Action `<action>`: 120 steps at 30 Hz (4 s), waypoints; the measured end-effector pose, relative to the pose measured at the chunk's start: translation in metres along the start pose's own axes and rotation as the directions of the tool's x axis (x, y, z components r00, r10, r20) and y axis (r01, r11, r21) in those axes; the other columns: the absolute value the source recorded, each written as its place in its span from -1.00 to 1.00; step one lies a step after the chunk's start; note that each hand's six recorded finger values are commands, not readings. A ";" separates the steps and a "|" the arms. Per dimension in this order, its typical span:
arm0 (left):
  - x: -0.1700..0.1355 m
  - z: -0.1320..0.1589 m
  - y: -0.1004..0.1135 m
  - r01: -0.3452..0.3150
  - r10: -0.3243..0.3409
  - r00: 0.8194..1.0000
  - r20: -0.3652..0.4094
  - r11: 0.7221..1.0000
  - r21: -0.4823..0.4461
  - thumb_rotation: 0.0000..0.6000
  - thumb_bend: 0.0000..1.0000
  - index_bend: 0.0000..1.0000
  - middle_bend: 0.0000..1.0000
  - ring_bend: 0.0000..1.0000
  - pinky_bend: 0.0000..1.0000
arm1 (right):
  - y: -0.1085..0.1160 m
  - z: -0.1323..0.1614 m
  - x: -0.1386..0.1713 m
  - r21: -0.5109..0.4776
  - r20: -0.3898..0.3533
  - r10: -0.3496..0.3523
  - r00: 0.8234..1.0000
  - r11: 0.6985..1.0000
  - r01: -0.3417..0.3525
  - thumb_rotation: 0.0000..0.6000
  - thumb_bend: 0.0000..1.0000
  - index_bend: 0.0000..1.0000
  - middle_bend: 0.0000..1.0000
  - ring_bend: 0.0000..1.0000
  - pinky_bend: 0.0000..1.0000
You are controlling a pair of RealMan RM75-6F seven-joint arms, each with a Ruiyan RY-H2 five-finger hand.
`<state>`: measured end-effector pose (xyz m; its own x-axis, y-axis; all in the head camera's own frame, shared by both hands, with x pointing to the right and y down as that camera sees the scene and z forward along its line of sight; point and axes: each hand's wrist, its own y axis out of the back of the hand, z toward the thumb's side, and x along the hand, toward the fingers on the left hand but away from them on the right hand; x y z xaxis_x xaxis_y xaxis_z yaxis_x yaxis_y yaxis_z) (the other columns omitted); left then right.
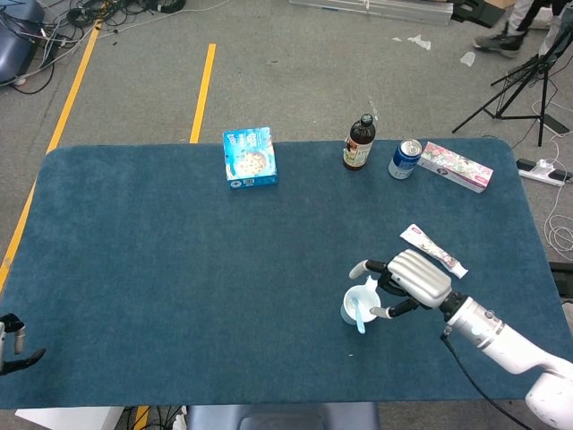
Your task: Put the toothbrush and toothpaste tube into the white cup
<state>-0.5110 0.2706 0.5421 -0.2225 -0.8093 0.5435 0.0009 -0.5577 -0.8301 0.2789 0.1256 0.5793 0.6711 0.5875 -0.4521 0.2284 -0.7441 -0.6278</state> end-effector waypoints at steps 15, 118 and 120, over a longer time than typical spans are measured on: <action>0.000 0.002 -0.004 0.015 -0.015 1.000 0.005 1.000 0.003 1.00 -1.00 0.63 0.07 -0.13 -0.23 | 0.037 -0.084 0.046 0.402 0.437 -0.247 0.865 0.914 0.058 1.00 -0.82 -0.28 1.00 1.00 1.00; 0.000 0.003 -0.004 0.017 -0.017 1.000 0.007 1.000 0.003 1.00 -1.00 0.63 0.07 -0.13 -0.23 | -0.038 -0.134 0.053 -0.445 0.626 0.380 0.681 0.891 -0.087 1.00 -1.00 -0.89 1.00 1.00 1.00; 0.000 0.004 -0.005 0.019 -0.020 1.000 0.009 1.000 0.004 1.00 -1.00 0.63 0.07 -0.13 -0.23 | -0.037 -0.131 0.059 -0.424 0.625 0.378 0.683 0.899 -0.109 1.00 -1.00 -0.85 1.00 1.00 1.00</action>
<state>-0.5075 0.2725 0.5469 -0.2142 -0.7998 0.5607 0.0003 -0.5741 -0.8188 0.4028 0.1462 0.6587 0.1034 0.3190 -0.9421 0.4315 -0.8678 -0.2465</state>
